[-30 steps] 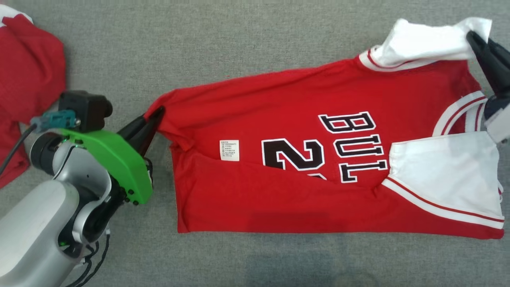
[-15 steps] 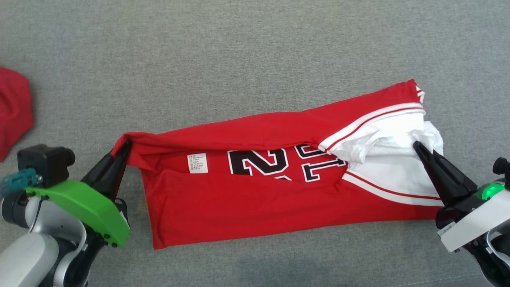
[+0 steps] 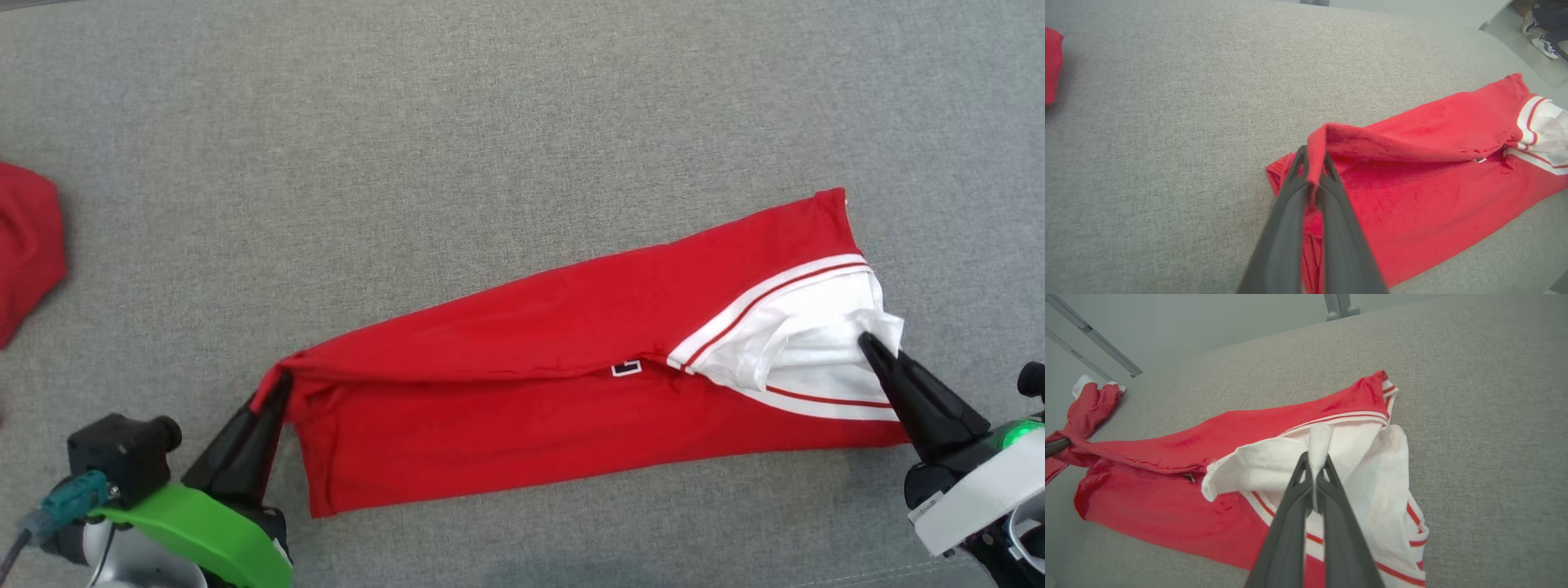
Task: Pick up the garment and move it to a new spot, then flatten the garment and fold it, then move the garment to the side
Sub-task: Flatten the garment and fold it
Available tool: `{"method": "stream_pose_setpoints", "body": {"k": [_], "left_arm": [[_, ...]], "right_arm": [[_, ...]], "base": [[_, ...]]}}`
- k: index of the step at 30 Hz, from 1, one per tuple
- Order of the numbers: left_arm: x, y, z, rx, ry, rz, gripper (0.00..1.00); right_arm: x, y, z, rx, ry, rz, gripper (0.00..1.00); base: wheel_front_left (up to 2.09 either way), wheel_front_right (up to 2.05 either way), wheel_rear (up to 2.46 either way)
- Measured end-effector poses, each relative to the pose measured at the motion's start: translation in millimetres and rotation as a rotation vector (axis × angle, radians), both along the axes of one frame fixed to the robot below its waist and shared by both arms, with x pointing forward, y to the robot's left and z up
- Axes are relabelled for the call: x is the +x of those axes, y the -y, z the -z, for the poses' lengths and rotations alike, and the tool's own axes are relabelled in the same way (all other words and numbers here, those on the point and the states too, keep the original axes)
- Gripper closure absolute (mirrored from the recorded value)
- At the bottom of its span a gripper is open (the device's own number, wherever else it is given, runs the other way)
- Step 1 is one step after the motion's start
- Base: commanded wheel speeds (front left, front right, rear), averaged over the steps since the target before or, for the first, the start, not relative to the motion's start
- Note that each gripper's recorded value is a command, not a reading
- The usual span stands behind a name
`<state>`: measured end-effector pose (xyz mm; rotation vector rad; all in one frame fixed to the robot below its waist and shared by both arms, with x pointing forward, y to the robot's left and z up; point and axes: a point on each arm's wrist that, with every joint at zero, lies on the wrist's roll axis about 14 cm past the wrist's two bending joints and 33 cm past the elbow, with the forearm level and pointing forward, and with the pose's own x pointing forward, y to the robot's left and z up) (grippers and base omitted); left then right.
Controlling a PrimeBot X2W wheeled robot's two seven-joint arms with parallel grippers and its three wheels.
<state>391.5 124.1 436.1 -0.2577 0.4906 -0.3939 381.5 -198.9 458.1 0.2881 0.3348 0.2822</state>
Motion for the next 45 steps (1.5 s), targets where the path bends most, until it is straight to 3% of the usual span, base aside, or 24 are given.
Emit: {"method": "stream_pose_setpoints", "body": {"k": [4,5,6,7,8,16,21,25,30,37,38,39,40,45], "left_arm": [[-16.7,-3.5,23.4,0.036,-0.066,-0.009,1.00],[-19.3,-3.3,28.0,0.037,-0.079,-0.016,0.91],[-23.0,-2.3,32.6,0.039,-0.097,-0.015,0.64],[-28.1,-1.3,37.8,0.043,-0.121,-0.011,0.18],[-32.4,-1.0,42.9,0.050,-0.144,-0.006,0.00],[-45.2,-22.0,57.6,0.136,-0.243,-0.077,0.00],[-13.8,-45.9,20.9,0.149,-0.073,-0.247,0.00],[-1.4,-72.0,-7.1,0.159,0.067,-0.385,0.00],[-3.8,-77.5,-18.9,0.144,0.123,-0.431,0.00],[-8.6,-91.8,-22.8,0.178,0.177,-0.474,0.00],[-9.1,-93.2,-22.6,0.181,0.182,-0.477,0.00],[-9.9,-94.0,-22.4,0.185,0.188,-0.476,0.00],[-10.4,-95.5,-22.3,0.184,0.191,-0.483,0.00],[-17.6,-99.9,-20.3,0.178,0.198,-0.501,0.00]], "right_arm": [[-8.2,5.7,25.8,-0.065,-0.090,-0.008,1.00],[-10.3,7.2,33.2,-0.079,-0.118,-0.009,1.00],[-13.1,6.6,40.1,-0.097,-0.144,-0.022,0.56],[-15.0,6.6,44.7,-0.117,-0.159,-0.033,0.00],[-15.2,7.9,47.3,-0.123,-0.169,-0.031,0.00],[10.5,35.1,18.6,-0.114,-0.083,0.063,0.00],[18.5,44.3,27.5,-0.182,-0.143,0.049,0.00],[26.8,31.5,47.2,-0.158,-0.213,0.021,0.00],[28.4,25.8,73.5,-0.182,-0.307,-0.011,0.00],[35.5,-2.2,84.9,-0.124,-0.393,-0.094,0.00],[35.0,-5.6,85.5,-0.122,-0.408,-0.110,0.13],[33.9,-8.9,85.6,-0.124,-0.423,-0.129,0.96],[33.4,-10.3,84.5,-0.120,-0.438,-0.141,1.00],[26.2,-11.5,72.4,-0.113,-0.492,-0.202,1.00]], "base": [[0.00,0.00,0.00],[0.00,0.00,0.00],[0.00,0.00,0.00],[0.00,0.00,0.00],[0.00,0.00,0.00],[0.00,0.00,0.00],[0.00,0.00,0.00],[0.00,0.00,0.00],[0.00,0.00,0.00],[0.00,0.00,0.00],[0.00,0.00,0.00],[0.00,0.00,0.00],[0.00,0.00,0.00],[0.00,0.00,0.00]]}}
